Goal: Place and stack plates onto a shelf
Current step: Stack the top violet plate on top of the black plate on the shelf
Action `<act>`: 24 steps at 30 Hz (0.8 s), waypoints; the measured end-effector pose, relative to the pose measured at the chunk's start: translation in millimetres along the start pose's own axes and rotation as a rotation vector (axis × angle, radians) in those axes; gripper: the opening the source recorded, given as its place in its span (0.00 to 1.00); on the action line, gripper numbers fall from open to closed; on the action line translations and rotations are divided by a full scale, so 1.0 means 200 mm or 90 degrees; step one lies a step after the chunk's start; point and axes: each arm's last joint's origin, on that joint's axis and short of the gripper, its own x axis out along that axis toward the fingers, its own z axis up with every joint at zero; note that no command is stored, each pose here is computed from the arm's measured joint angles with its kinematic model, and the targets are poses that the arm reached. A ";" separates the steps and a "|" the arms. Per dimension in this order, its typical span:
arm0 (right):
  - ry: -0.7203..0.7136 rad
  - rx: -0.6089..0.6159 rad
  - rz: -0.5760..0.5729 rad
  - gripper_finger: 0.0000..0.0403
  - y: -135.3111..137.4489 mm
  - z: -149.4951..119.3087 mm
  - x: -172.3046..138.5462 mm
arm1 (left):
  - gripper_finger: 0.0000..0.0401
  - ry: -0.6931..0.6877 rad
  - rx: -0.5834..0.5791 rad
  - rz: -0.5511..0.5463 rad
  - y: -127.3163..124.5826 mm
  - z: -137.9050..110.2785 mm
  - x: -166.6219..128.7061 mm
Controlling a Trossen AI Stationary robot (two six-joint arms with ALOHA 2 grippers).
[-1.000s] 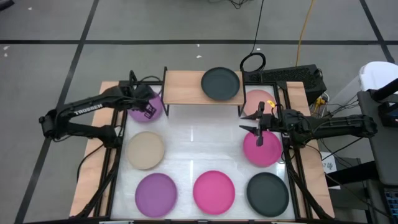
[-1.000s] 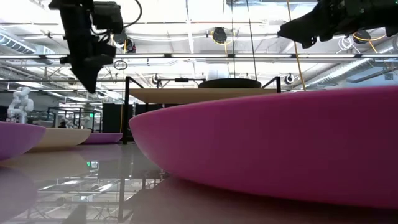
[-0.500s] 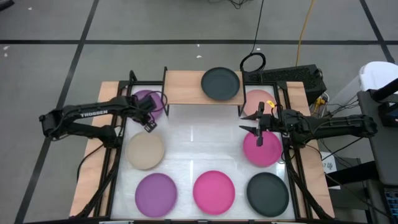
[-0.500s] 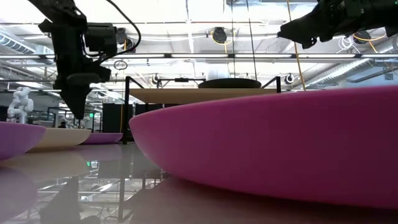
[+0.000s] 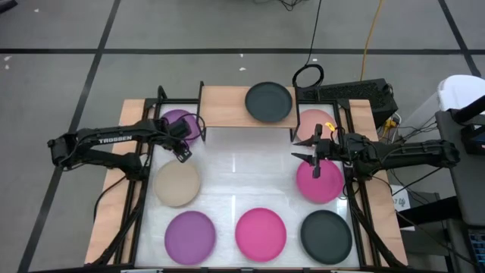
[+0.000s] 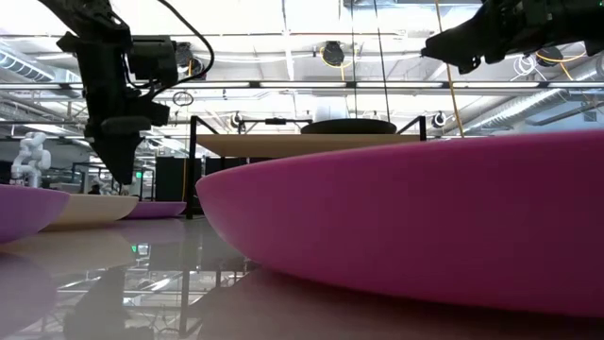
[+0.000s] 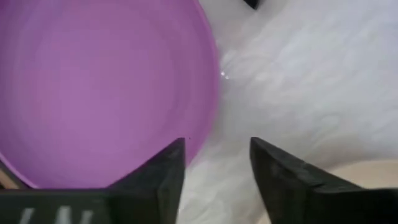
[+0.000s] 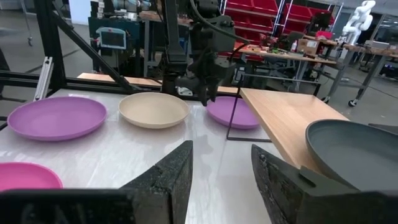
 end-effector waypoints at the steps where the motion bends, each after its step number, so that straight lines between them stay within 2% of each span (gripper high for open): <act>1: 0.002 0.000 0.000 0.36 0.00 0.00 0.00 | 0.51 -0.001 0.000 0.006 0.00 0.00 0.00; 4: 0.002 0.000 0.000 0.36 0.00 0.00 0.00 | 0.55 0.003 -0.005 0.025 0.00 0.00 0.01; 13: 0.003 -0.001 0.000 0.36 0.00 0.00 0.00 | 0.56 0.083 0.006 0.060 -0.02 0.02 0.13; 20: 0.003 -0.002 0.000 0.36 0.00 0.00 0.00 | 0.56 0.113 -0.013 0.149 -0.01 0.03 0.21; 24: 0.004 -0.002 0.000 0.36 0.00 0.00 0.00 | 0.56 0.120 -0.022 0.163 0.00 0.03 0.23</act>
